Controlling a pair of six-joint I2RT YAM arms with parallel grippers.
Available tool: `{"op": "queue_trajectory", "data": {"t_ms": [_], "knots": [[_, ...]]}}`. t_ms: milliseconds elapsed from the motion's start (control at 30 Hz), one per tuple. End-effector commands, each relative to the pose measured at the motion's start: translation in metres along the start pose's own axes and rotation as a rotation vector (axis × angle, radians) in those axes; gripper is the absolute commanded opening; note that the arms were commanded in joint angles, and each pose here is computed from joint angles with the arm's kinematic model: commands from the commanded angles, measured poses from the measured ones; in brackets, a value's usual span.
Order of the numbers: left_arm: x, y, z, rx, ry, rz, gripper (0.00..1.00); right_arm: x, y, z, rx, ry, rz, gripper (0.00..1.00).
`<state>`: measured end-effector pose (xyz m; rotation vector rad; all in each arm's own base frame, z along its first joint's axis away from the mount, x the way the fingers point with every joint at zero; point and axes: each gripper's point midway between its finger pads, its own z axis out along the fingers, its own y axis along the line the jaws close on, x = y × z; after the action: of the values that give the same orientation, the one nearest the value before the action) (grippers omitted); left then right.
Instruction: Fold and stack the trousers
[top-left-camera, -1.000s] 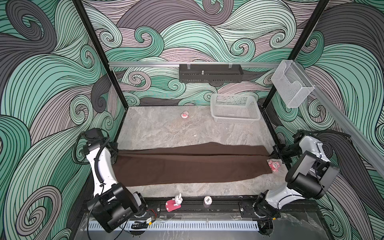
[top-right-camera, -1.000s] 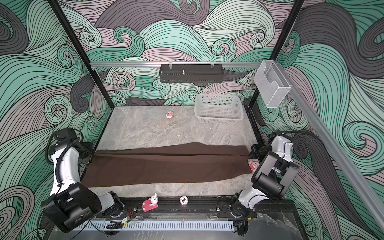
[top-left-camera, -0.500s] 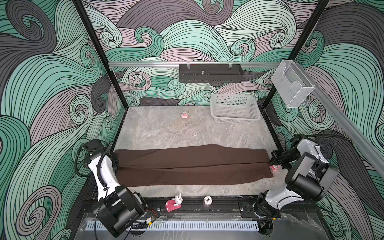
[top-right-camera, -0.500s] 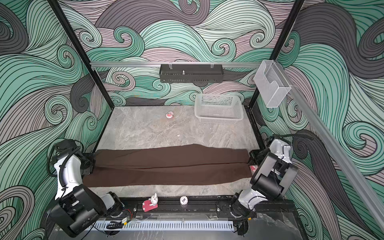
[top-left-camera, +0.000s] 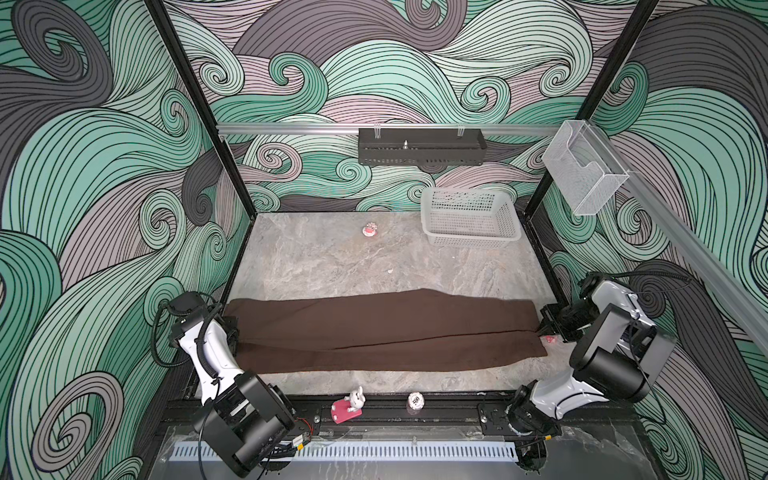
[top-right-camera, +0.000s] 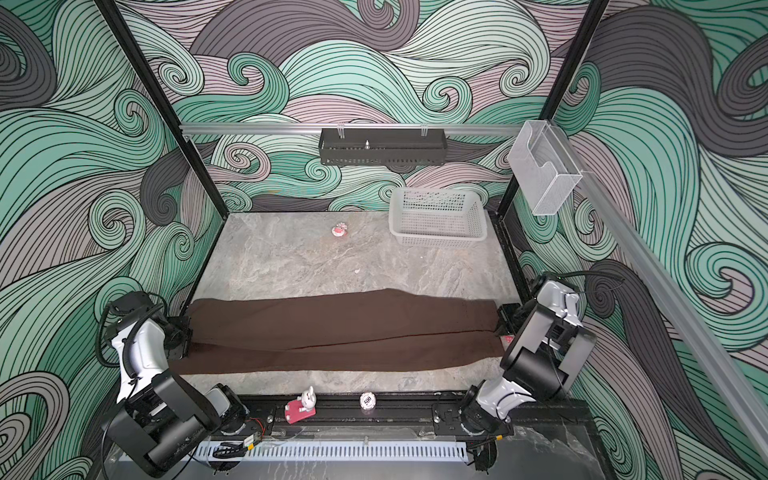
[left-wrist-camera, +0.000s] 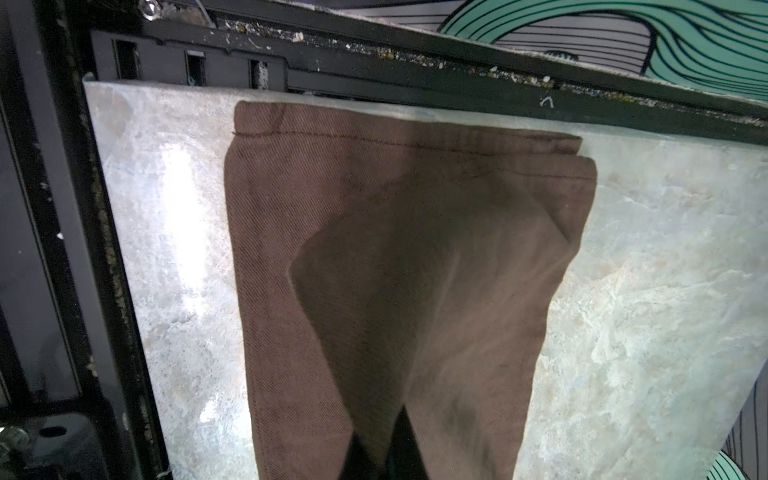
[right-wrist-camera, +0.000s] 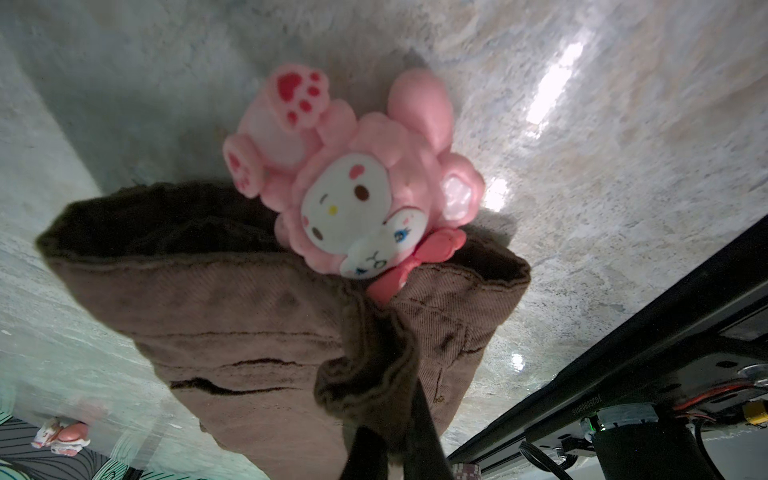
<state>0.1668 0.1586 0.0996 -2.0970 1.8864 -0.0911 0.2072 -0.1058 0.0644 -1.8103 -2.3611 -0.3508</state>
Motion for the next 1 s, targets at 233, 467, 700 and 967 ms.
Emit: {"op": "queue_trajectory", "data": {"t_ms": [233, 467, 700, 967], "knots": [[-0.009, -0.014, -0.009, 0.048, 0.001, -0.053, 0.00, 0.009, -0.004, -0.007, 0.005, -0.008, 0.041, 0.00], [-0.026, -0.050, -0.029, 0.112, 0.015, -0.080, 0.00, 0.024, 0.018, -0.034, -0.025, 0.013, 0.024, 0.00], [-0.037, -0.064, -0.050, 0.126, 0.001, -0.021, 0.00, 0.037, 0.022, -0.046, -0.089, 0.012, 0.004, 0.00], [-0.034, -0.038, -0.033, 0.072, -0.005, 0.019, 0.00, 0.054, 0.000, -0.033, -0.067, 0.007, -0.007, 0.00]]}}
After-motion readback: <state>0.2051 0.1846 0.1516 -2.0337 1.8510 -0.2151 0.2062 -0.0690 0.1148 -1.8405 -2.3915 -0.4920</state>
